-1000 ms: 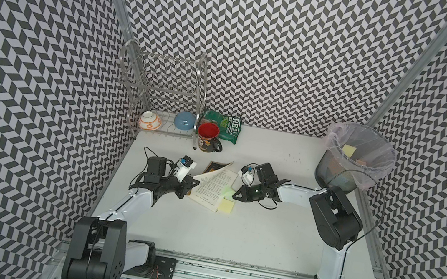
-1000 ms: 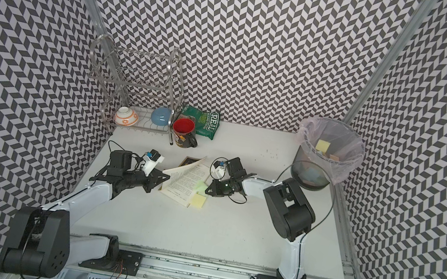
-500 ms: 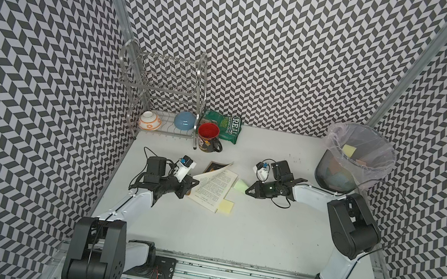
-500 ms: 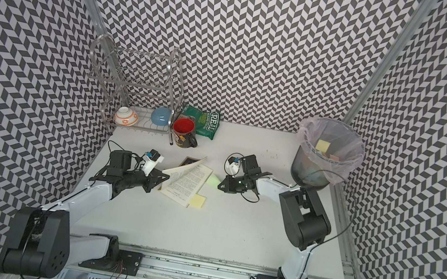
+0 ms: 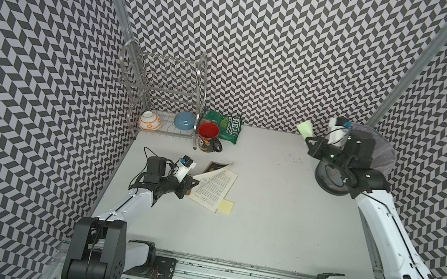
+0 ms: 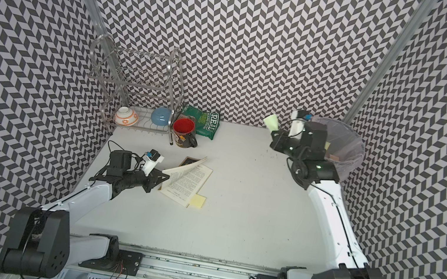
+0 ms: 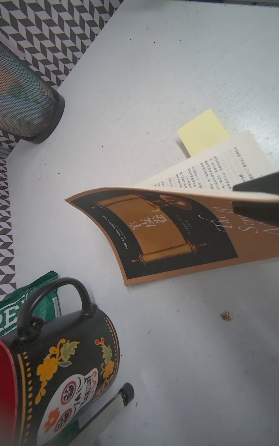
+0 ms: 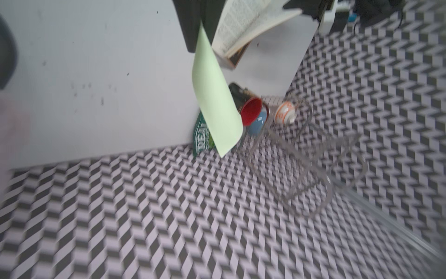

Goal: Peel off the used sticky note
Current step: Place the note in the trash bin.

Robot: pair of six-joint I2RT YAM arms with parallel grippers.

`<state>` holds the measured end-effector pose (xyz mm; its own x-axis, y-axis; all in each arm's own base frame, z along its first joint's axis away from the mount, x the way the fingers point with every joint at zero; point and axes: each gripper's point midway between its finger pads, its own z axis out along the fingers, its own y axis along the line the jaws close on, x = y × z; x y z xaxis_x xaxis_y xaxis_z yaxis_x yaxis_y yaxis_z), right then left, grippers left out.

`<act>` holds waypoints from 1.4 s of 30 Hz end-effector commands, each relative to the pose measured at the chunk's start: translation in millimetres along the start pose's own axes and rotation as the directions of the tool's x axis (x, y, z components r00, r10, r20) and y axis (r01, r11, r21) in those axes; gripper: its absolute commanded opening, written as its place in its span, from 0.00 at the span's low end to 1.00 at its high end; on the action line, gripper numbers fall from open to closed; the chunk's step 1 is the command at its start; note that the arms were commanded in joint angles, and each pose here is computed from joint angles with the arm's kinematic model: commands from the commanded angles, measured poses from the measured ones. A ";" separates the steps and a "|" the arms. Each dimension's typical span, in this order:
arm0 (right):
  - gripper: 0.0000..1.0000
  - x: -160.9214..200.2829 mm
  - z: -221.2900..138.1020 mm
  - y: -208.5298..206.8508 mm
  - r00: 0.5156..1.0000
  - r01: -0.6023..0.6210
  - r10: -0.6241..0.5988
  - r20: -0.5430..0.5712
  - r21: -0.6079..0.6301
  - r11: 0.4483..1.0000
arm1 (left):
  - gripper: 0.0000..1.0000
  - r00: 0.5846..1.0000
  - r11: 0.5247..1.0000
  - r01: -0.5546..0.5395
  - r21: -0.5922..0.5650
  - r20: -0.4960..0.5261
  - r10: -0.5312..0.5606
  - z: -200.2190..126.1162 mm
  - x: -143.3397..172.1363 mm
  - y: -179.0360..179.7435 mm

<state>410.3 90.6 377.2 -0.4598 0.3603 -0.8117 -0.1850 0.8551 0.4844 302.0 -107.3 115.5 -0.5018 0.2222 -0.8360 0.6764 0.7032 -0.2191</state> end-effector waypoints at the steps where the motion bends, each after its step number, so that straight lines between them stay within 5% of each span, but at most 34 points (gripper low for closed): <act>1: 0.00 -26.8 -7.6 -67.5 0.995 -0.089 0.076 0.062 0.233 0.968 | 0.00 1.000 1.000 0.009 -0.021 -0.003 -0.009 -3.1 -3.4 5.1; 9: 0.00 -66.1 -27.5 -200.0 0.977 -0.196 0.109 0.183 0.575 0.794 | 0.00 1.000 1.000 -0.001 -0.021 0.006 0.001 -5.1 -5.1 2.5; 12: 0.03 -62.7 -12.1 -220.1 0.983 -0.181 0.120 0.141 0.604 0.776 | 0.00 1.000 1.000 0.000 -0.020 0.006 0.000 -5.0 -5.5 2.6; 15: 0.17 -62.6 6.8 -226.1 0.987 -0.162 0.137 0.088 0.594 0.788 | 0.00 1.000 1.000 0.000 -0.020 0.006 0.000 -5.2 -5.2 2.2; 19: 0.60 -72.7 14.6 -221.4 0.988 -0.148 0.141 0.057 0.575 0.805 | 0.00 1.000 1.000 -0.003 -0.019 0.008 0.003 -5.7 -5.5 1.6; 24: 0.77 -88.3 6.1 -202.6 0.990 -0.136 0.099 0.098 0.523 0.841 | 0.00 1.000 1.000 -0.004 -0.020 0.009 0.004 -6.0 -5.6 1.3; 29: 0.78 -91.4 -1.2 -166.5 0.992 -0.113 0.079 0.096 0.440 0.891 | 0.00 1.000 1.000 -0.005 -0.019 0.010 0.005 -6.0 -6.2 1.2; 33: 0.78 -78.0 1.7 -92.3 0.998 -0.031 0.014 0.060 0.307 0.951 | 0.00 1.000 1.000 -0.006 -0.019 0.010 0.007 -6.2 -6.1 1.0; 39: 0.79 39.6 32.5 26.2 0.994 -0.023 0.016 -0.110 -0.069 0.997 | 0.00 1.000 0.999 -0.028 -0.023 0.008 0.029 -7.2 -6.8 -0.4; 42: 0.79 124.4 41.2 57.1 0.970 -0.087 0.036 -0.239 -0.205 0.975 | 0.21 0.998 0.998 -0.062 -0.018 -0.002 0.062 -6.7 -5.1 -4.5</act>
<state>391.1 161.3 311.0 -0.6197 0.2757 -0.7348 -0.2449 0.8216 0.5148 300.5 -106.6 119.5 -0.4772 0.2448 -0.8440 0.6865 0.7034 -0.1841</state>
